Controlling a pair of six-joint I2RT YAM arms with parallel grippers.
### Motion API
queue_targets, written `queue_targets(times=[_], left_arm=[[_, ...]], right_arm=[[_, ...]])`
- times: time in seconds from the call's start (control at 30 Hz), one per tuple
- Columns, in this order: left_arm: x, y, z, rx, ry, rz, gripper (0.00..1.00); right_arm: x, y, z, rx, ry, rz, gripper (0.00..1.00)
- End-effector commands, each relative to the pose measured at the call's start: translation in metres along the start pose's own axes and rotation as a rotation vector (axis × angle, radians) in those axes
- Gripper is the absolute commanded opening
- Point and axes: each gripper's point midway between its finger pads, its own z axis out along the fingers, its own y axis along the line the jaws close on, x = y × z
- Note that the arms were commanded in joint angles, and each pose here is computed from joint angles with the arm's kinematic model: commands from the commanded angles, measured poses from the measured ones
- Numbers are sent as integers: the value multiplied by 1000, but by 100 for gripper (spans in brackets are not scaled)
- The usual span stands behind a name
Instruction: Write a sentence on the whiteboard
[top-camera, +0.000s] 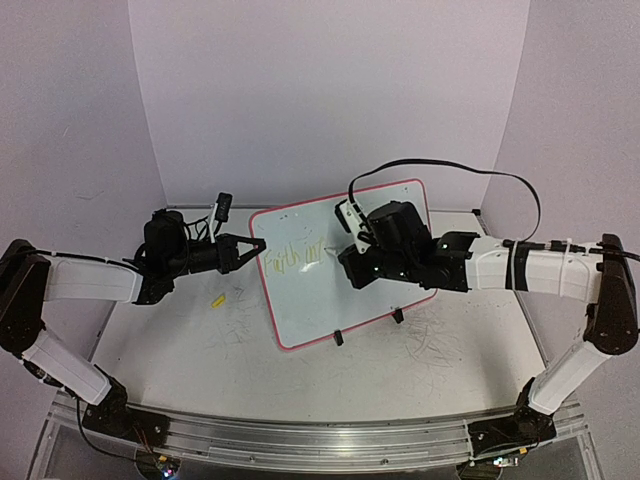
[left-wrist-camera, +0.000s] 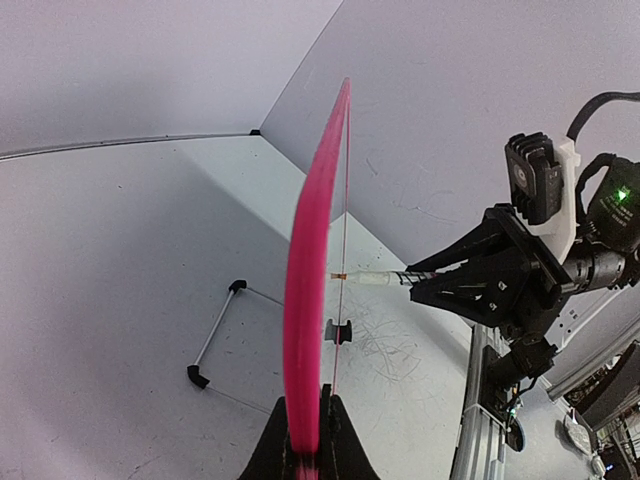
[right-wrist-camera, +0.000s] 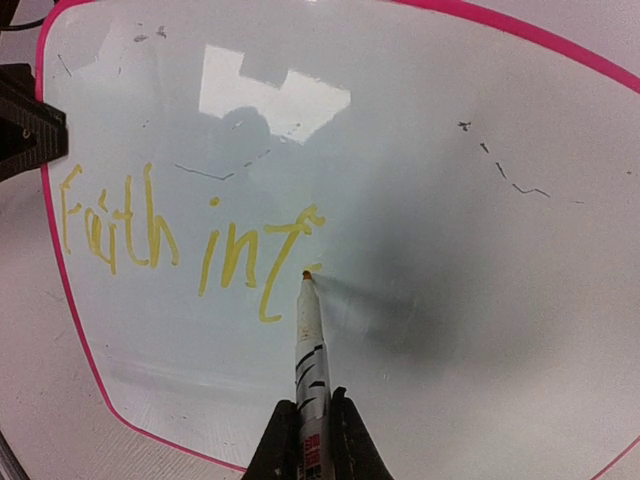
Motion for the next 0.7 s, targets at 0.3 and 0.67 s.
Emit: queue_targets(times=[0.3, 0.67], left_arm=[[-2, 4, 0, -27, 1, 49, 0], [-3, 1, -2, -26, -3, 53, 0]], right_arm=[[3, -17, -6, 55, 9, 25, 0], [-19, -25, -7, 92, -50, 50, 0]])
